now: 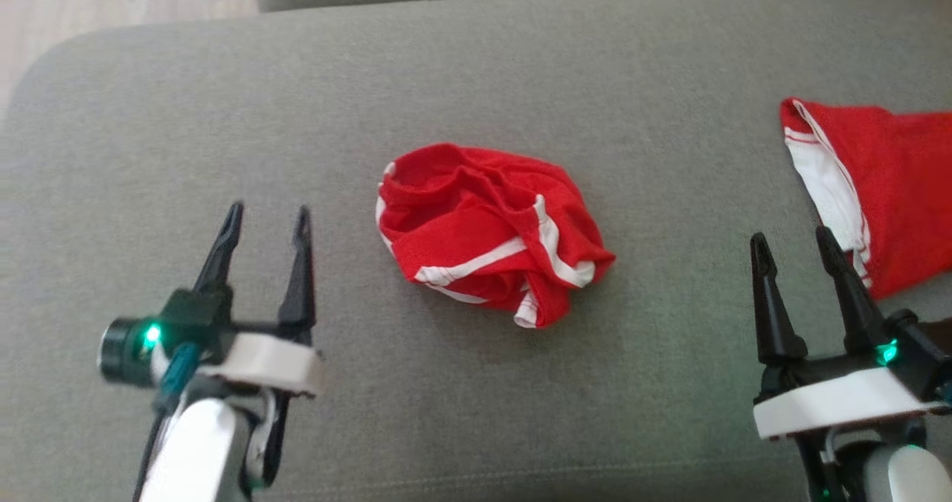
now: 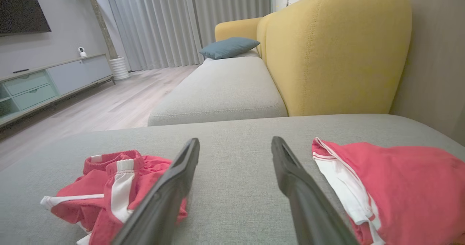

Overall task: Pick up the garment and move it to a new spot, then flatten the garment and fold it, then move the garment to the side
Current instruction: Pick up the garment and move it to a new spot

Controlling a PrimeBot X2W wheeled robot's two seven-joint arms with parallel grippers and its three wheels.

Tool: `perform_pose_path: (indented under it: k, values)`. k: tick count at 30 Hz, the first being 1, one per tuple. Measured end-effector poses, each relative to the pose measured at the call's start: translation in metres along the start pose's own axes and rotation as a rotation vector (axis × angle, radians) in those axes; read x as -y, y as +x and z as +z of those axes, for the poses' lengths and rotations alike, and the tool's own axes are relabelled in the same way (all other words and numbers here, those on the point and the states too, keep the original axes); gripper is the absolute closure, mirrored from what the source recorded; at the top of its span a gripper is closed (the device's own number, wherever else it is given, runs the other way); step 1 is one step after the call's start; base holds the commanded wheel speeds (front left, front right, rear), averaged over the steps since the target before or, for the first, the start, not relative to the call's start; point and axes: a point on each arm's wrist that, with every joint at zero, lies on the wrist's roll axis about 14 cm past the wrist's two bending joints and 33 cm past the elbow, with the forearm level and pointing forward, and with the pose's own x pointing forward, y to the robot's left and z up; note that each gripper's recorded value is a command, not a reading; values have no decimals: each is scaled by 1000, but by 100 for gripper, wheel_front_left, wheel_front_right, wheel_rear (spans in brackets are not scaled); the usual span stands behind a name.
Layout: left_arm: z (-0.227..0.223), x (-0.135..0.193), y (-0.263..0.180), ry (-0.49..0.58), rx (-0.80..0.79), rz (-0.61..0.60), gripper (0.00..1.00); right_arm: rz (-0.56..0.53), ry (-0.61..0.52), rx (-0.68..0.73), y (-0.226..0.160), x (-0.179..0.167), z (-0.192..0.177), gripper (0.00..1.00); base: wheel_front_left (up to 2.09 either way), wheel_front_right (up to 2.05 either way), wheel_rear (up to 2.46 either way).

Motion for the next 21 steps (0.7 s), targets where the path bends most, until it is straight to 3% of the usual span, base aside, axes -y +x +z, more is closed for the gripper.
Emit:
perform_pose_path:
  k: [5, 21]
  values:
    - [-1, -18, -21, 19, -16, 44, 0, 18, 0, -5, -5, -6, 0, 0, 0, 0, 0]
    - [-1, -8, -51, 5, -28, 27, 0, 28, -8, -9, -25, -12, 3, 0, 0, 0, 0]
